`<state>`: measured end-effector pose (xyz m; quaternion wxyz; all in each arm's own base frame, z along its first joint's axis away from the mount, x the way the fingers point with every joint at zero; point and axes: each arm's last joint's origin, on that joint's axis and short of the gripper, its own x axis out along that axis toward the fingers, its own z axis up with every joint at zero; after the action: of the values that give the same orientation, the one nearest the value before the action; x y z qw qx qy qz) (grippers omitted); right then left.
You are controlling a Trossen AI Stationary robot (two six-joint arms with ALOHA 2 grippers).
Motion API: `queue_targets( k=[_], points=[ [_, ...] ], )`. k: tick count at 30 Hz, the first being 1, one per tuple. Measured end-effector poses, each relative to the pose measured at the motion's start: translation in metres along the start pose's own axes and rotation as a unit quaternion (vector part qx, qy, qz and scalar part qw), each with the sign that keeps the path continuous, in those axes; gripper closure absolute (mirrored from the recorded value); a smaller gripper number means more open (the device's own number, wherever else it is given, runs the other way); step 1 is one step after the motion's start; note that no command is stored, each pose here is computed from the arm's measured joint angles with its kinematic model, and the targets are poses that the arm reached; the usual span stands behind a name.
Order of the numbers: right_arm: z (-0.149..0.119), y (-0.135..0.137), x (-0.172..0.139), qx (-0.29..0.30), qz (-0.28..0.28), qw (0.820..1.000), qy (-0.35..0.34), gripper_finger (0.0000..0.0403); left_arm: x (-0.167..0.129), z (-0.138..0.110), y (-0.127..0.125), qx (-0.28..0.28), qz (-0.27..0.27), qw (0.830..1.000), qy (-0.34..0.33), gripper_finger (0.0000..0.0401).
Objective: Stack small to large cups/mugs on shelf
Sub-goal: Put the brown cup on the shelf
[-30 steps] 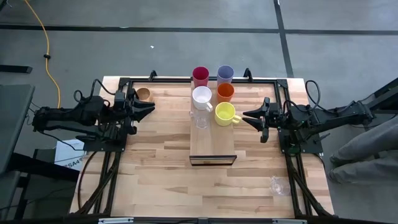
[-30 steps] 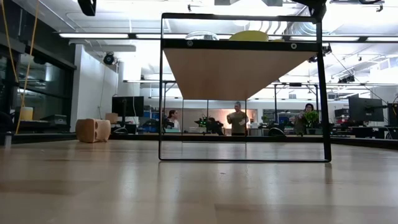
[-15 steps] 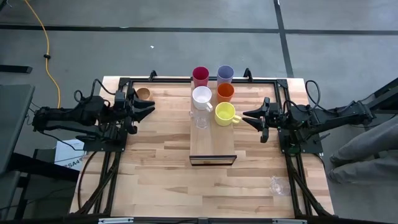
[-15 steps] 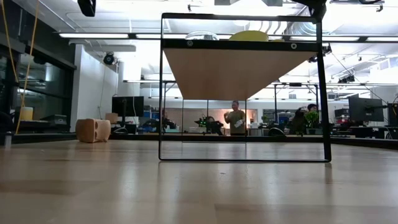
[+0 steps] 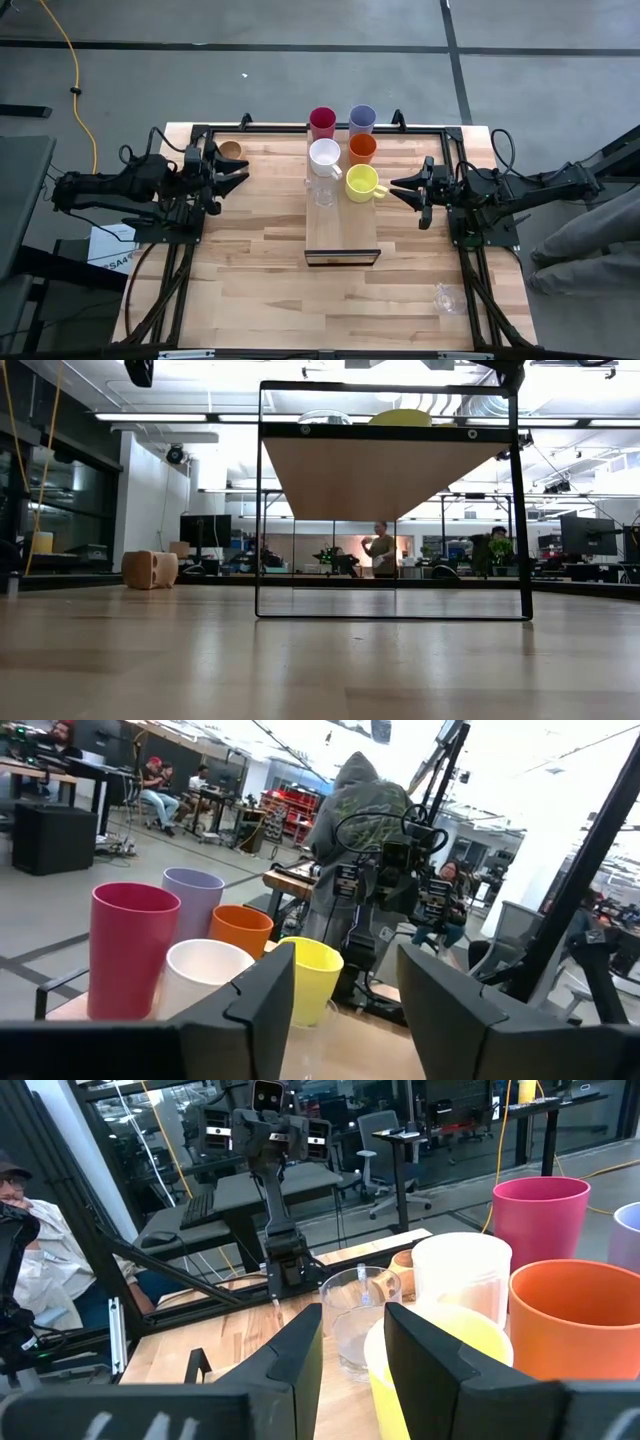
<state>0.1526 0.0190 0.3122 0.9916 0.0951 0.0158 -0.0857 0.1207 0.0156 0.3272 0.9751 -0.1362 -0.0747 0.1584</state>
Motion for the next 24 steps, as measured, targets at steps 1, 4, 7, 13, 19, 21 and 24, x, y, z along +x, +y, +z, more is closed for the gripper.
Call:
queue_targets(
  k=[1,4,7,13,19,21,24],
  points=[
    [0.0,0.0,0.0,0.0,0.0,1.0,0.0,0.0302,0.0,0.0,0.0,0.0,0.001,1.0,0.0,0.0234],
    [0.0,0.0,0.0,0.0,0.0,1.0,0.0,0.0302,0.001,-0.001,0.002,-0.007,0.036,0.999,-0.003,0.0226],
    [0.0,0.0,0.0,0.002,0.0,1.0,0.0,0.0302,0.004,-0.004,0.008,-0.049,0.15,0.987,0.013,0.0222],
    [0.0,0.0,0.0,0.001,0.0,1.0,0.0,0.0302,0.019,-0.002,0.023,-0.096,0.316,0.938,0.105,0.0222],
    [0.0,0.0,0.0,-0.002,-0.007,1.0,-0.001,0.0302,0.047,0.0,0.059,-0.141,0.417,0.857,0.268,0.0222],
    [0.0,-0.001,0.0,-0.002,-0.009,1.0,-0.001,0.0302,0.057,-0.002,0.076,-0.157,0.432,0.83,0.317,0.0222],
    [0.0,-0.001,0.0,-0.002,-0.009,1.0,-0.001,0.0302,0.072,-0.01,0.102,-0.162,0.457,0.791,0.372,0.0222]
  ],
)
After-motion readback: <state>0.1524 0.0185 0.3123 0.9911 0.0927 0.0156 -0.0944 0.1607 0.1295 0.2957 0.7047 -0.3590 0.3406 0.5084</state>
